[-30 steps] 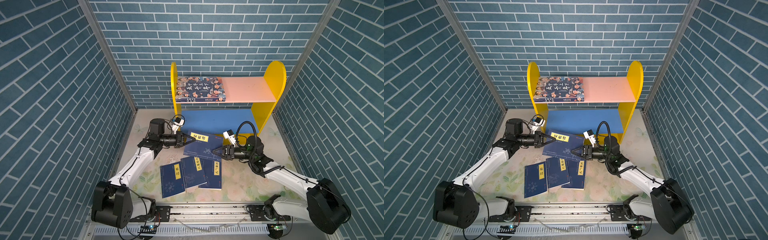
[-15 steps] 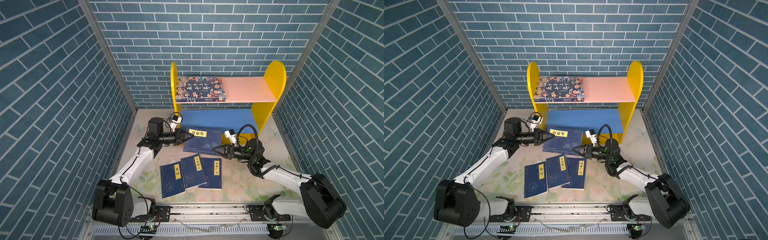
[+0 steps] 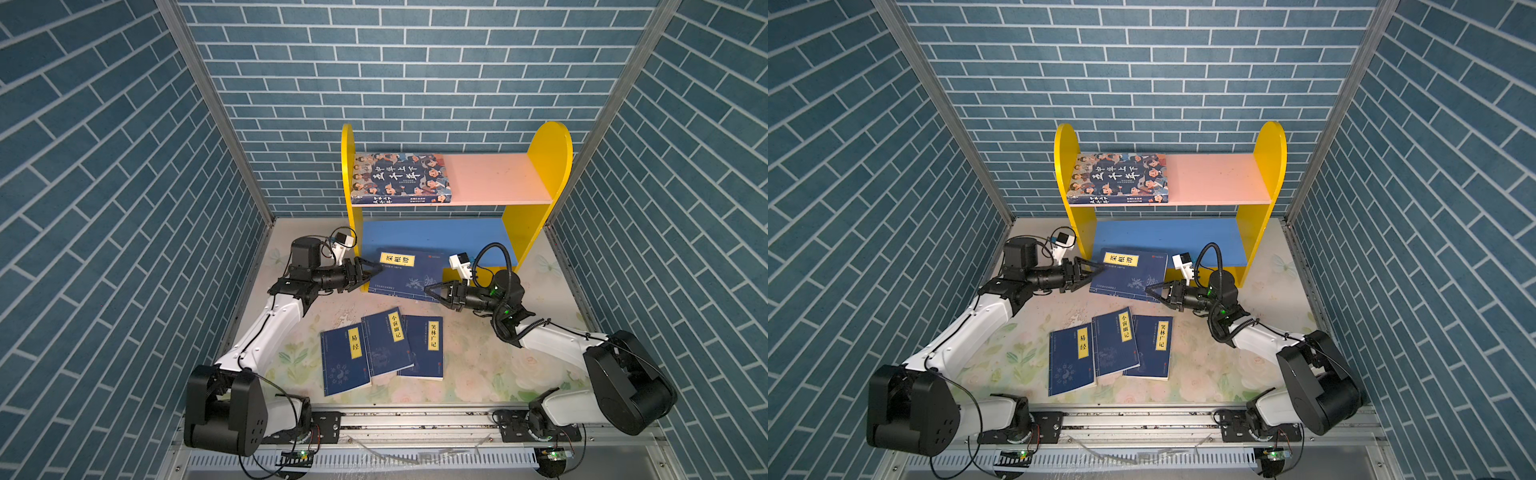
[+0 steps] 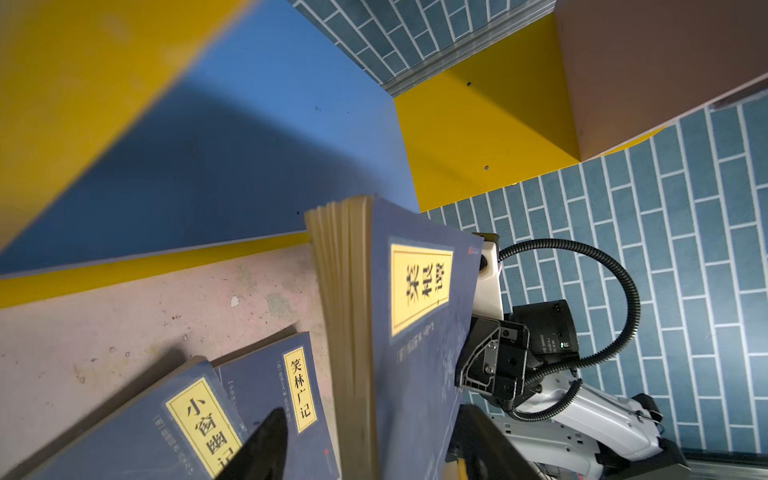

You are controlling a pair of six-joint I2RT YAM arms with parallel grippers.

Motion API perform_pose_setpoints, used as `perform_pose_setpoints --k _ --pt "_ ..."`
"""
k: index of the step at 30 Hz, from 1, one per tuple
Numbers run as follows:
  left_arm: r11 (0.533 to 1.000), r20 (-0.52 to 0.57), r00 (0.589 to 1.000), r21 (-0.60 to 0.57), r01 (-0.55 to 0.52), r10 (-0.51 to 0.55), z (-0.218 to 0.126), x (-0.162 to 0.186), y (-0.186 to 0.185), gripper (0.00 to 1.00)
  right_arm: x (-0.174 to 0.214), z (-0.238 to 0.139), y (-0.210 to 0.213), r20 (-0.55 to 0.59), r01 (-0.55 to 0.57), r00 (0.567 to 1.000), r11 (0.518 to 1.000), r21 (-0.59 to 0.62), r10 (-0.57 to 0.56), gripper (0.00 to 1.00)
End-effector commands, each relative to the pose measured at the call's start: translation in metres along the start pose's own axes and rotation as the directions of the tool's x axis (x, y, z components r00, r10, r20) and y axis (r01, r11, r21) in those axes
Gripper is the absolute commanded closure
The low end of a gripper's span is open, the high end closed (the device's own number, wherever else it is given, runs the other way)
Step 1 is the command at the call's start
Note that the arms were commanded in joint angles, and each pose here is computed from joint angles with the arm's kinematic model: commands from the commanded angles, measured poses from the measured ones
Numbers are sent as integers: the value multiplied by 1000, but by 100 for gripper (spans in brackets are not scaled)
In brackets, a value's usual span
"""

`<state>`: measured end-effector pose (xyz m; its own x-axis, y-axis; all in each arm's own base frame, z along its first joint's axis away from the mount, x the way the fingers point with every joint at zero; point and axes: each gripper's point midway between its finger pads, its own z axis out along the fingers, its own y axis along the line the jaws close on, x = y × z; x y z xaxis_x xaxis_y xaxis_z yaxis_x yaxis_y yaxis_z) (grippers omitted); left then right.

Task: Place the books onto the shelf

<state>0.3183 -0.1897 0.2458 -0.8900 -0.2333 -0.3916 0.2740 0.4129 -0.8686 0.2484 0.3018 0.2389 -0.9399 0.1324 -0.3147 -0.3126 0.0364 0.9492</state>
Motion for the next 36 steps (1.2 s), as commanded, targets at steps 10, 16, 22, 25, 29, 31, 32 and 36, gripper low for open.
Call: perform_pose_setpoints --k 10,16,22,25,29,31,32,36 --pt "976 27 986 -148 -161 166 -34 -2 -4 20 -37 -3 3 -3 39 999 999 -25 -39 100" --pt "966 36 974 -144 -214 221 -44 -5 -15 19 -53 3 -18 -34 9 999 1000 17 -8 100" --pt "966 39 973 -140 -219 227 -44 -6 -16 18 -69 16 -36 -60 -11 998 999 51 14 100" --pt "965 43 973 -140 -221 229 -44 -7 -17 18 -77 23 -41 -72 -14 997 999 50 17 100" --pt "963 49 970 -140 -230 238 -45 -9 -19 18 -87 31 -51 -96 -27 995 997 72 34 100" --pt "963 50 970 -140 -229 238 -44 -9 -18 18 -91 35 -54 -110 -23 993 996 83 32 100" --pt "963 51 970 -139 -230 239 -45 -10 -19 18 -93 37 -56 -119 -23 992 995 94 34 100" --pt "963 51 970 -142 -228 237 -44 -10 -18 18 -102 43 -61 -135 -18 990 993 113 33 100"
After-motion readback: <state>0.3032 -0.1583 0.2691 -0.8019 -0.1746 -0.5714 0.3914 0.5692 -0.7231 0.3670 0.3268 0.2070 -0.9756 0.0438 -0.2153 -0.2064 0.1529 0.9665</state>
